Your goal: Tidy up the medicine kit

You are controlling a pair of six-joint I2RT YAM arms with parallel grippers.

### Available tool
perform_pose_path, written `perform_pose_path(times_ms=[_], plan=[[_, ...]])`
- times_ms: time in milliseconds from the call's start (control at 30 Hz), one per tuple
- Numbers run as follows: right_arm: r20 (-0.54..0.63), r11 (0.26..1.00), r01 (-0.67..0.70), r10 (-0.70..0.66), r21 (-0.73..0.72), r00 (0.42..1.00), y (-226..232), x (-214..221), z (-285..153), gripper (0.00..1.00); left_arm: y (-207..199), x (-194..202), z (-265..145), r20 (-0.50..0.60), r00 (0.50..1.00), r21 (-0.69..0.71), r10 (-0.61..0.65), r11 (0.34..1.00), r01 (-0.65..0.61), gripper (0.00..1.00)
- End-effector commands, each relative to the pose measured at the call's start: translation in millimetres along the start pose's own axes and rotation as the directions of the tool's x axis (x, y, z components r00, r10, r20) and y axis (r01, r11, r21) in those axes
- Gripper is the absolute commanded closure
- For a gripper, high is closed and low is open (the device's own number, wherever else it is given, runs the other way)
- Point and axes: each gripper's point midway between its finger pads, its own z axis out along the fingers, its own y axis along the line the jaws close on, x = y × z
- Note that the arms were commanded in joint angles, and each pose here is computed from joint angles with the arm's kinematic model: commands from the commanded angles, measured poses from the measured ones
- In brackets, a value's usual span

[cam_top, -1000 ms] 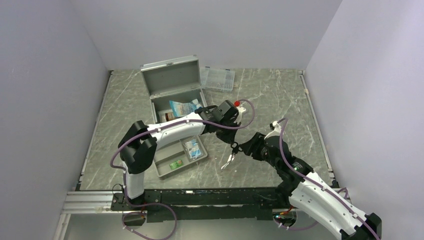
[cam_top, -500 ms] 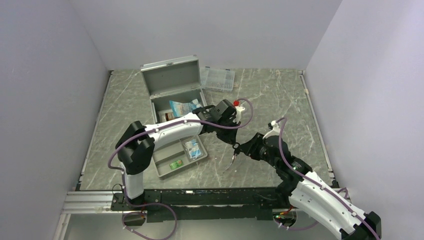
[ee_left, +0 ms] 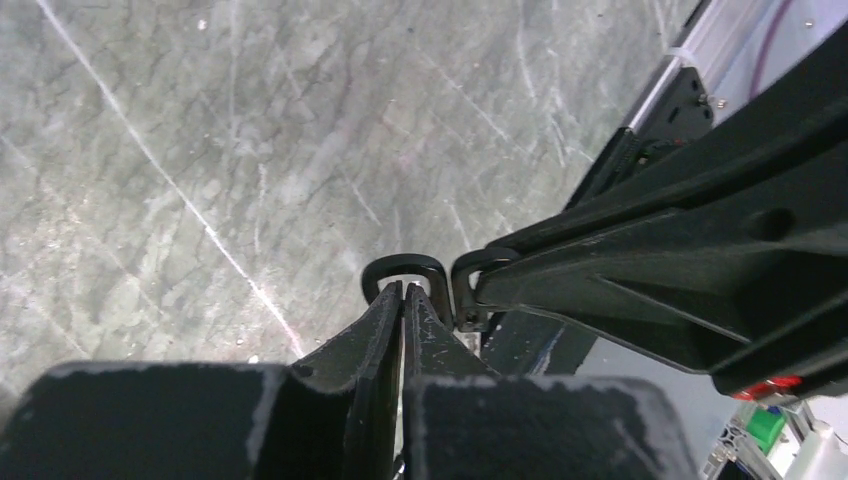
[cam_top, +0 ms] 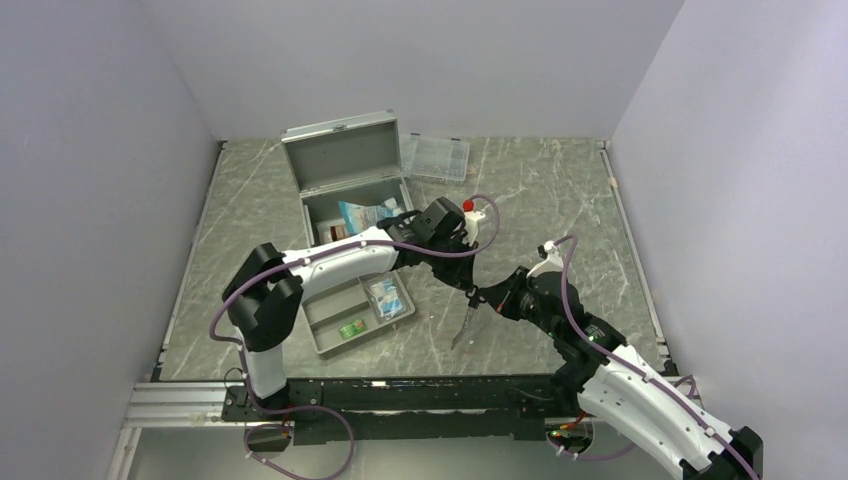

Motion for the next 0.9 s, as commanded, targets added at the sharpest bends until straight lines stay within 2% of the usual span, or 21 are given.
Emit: perform_pose_path(times_ms=[0,300,400,467,533,567,667,867], plan=[[0.053,0.999,-0.008,0.011,-0.049,0.999,14,-14,-3,1.00,-31,-24,-25,0.091,0.995,0.095,0.034,0.995,-0.043,0.85],[0.075,0.998,0.018,-0.014,-0.059,0.997,22,-24,-7,1.00,-15,-42,-72,0.212,0.977,0.015,0.036,0.999,-0.040,0.45],[0.096,0.997,0.031,-0.024,-0.070,0.995,29,-31,-9,1.00,-16,-44,-91,0.251,0.967,0.001,0.045,0.999,-0.047,0.36],[0.101,0.996,0.042,-0.034,-0.078,0.994,34,-35,-9,1.00,-19,-44,-105,0.275,0.960,-0.002,0.059,0.998,-0.061,0.22],[0.106,0.994,0.050,-0.040,-0.093,0.994,40,-39,-10,1.00,-21,-44,-119,0.299,0.951,-0.016,0.075,0.997,-0.073,0.14],[0.110,0.993,0.053,-0.041,-0.107,0.993,45,-42,-10,1.00,-22,-43,-126,0.312,0.947,-0.024,0.080,0.997,-0.077,0.03],[0.132,0.988,0.058,-0.038,-0.146,0.991,61,-52,-12,1.00,-22,-39,-144,0.342,0.936,-0.028,0.085,0.996,-0.080,0.01],[0.156,0.966,0.073,-0.034,-0.249,0.987,99,-71,-18,1.00,-34,-14,-167,0.382,0.922,0.084,0.065,0.991,-0.105,0.01]])
